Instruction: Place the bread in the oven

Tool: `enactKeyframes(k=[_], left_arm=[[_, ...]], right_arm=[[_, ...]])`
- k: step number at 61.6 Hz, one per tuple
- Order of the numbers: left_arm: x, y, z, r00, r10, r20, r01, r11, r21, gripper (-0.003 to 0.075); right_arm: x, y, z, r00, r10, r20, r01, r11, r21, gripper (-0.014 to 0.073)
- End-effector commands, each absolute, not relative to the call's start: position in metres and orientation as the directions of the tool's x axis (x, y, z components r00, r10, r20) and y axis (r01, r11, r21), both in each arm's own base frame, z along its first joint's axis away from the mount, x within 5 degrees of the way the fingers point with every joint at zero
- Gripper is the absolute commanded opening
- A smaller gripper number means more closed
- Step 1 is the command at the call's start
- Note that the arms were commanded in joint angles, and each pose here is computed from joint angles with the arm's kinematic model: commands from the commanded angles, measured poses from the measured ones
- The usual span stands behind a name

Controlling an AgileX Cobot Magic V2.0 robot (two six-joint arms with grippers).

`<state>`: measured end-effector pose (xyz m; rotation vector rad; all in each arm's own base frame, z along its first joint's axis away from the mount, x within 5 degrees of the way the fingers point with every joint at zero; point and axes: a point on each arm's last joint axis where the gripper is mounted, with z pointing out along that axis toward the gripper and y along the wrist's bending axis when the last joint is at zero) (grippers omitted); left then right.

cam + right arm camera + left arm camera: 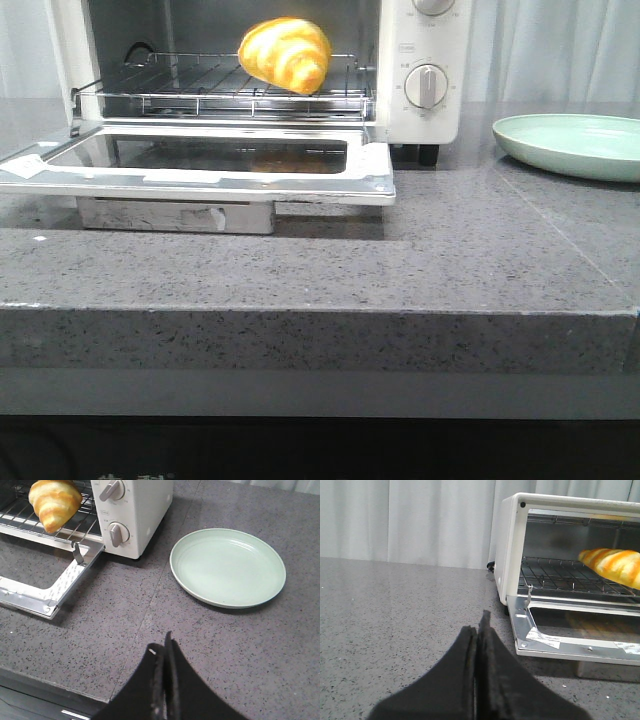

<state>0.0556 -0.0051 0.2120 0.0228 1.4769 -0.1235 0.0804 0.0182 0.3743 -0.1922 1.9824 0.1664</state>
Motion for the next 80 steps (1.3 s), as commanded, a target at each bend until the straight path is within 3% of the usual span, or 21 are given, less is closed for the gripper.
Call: enactKeyframes(k=[1,12,25,41,80], left_arm=[[0.054,-0.005,0.212,0.159,-0.083,-0.984,0.103,0.992,-0.067,-0.0018],[0.054,-0.005,0.212,0.159,-0.083,-0.984,0.103,0.992,-0.067,-0.0018],[0.054,-0.005,0.212,0.159,-0.083,-0.984,0.103,0.992,-0.067,-0.0018],[0.054,-0.005,0.212,0.159,-0.083,-0.984,0.103,0.992,-0.067,-0.0018],[0.054,-0.005,0.211,0.155,-0.083,-0.984,0.103,0.992,-0.067,-0.0018]], right_arm=[[0.079,0.014,0.381,-0.274,-0.039,-0.961,-0.191,0.981,0.015,-0.0069],[0.067,0.003,0.338,-0.056,0.077,-0.995,-0.075,0.994,0.081,-0.0069],[0.058,0.0,0.276,0.134,0.156,-0.979,-0.023,0.988,0.155,-0.0069],[0.053,0.0,0.223,0.196,0.159,-0.968,-0.02,0.987,0.159,-0.0069],[0.054,-0.001,0.212,0.165,0.186,-0.969,-0.013,0.982,0.186,-0.0069]])
